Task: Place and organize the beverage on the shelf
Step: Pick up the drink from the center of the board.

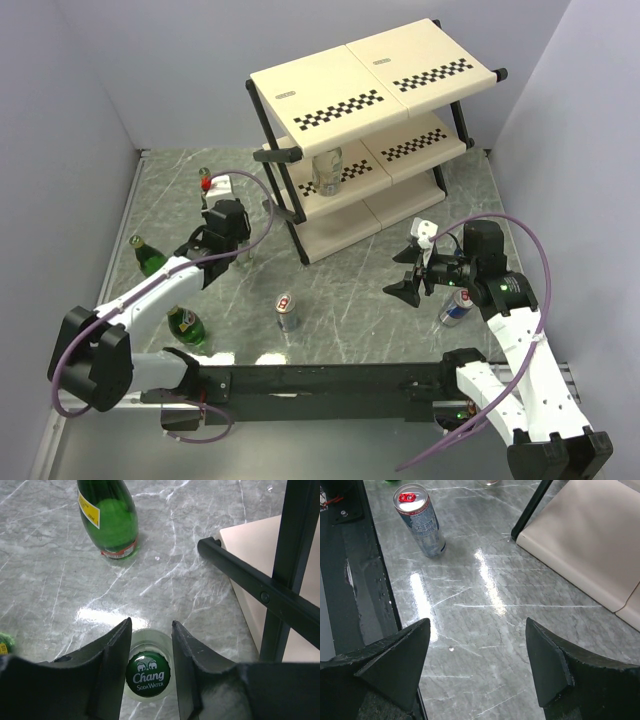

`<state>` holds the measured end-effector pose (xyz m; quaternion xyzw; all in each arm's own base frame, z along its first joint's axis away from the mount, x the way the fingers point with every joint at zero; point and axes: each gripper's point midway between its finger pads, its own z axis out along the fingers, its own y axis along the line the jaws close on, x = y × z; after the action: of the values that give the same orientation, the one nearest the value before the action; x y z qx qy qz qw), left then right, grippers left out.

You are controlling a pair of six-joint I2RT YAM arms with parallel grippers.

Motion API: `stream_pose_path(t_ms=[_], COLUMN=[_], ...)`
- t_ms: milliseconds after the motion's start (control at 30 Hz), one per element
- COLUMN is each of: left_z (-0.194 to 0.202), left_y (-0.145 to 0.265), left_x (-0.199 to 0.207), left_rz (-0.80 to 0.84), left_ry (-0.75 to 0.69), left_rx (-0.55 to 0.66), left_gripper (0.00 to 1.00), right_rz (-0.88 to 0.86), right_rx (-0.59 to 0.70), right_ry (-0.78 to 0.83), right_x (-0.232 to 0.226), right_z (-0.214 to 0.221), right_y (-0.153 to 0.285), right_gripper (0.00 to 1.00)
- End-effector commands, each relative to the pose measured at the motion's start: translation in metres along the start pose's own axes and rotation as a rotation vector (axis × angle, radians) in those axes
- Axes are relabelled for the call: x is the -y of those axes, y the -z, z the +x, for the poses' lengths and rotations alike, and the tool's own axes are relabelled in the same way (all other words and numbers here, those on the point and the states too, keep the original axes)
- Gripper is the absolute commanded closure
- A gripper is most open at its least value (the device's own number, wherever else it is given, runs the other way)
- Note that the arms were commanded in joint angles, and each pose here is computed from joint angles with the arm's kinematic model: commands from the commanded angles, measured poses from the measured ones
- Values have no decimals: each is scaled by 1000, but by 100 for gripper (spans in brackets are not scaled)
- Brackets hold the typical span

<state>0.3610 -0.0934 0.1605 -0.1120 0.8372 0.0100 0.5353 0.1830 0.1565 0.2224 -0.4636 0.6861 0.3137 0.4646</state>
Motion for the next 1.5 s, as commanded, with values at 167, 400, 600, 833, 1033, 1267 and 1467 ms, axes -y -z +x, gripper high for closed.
stream_pose_path(t_ms=[167, 400, 600, 833, 1033, 1267, 1467], left_z=[-16, -18, -25, -62, -78, -91, -105], left_y=[-1, -2, 6, 36, 55, 74, 94], left_x=[5, 4, 6, 15, 17, 25, 34], left_rz=[-15, -24, 1, 109, 163, 235, 303], left_ry=[-3, -8, 1, 32, 43, 49, 52], left_rx=[39, 46, 67, 142, 170, 192, 190], left_gripper=[58, 67, 100, 100, 100, 100, 100], right_rz=[-7, -7, -4, -6, -10, -26, -104], right_rx=[17, 17, 14, 10, 12, 10, 33], right_ry=[21, 20, 20, 21, 19, 15, 22], right_x=[-2, -2, -2, -1, -2, -3, -15], right_z=[-8, -8, -8, -6, -7, -5, -4], right_y=[2, 2, 2, 1, 1, 0, -6], right_gripper=[17, 17, 17, 17, 17, 17, 17])
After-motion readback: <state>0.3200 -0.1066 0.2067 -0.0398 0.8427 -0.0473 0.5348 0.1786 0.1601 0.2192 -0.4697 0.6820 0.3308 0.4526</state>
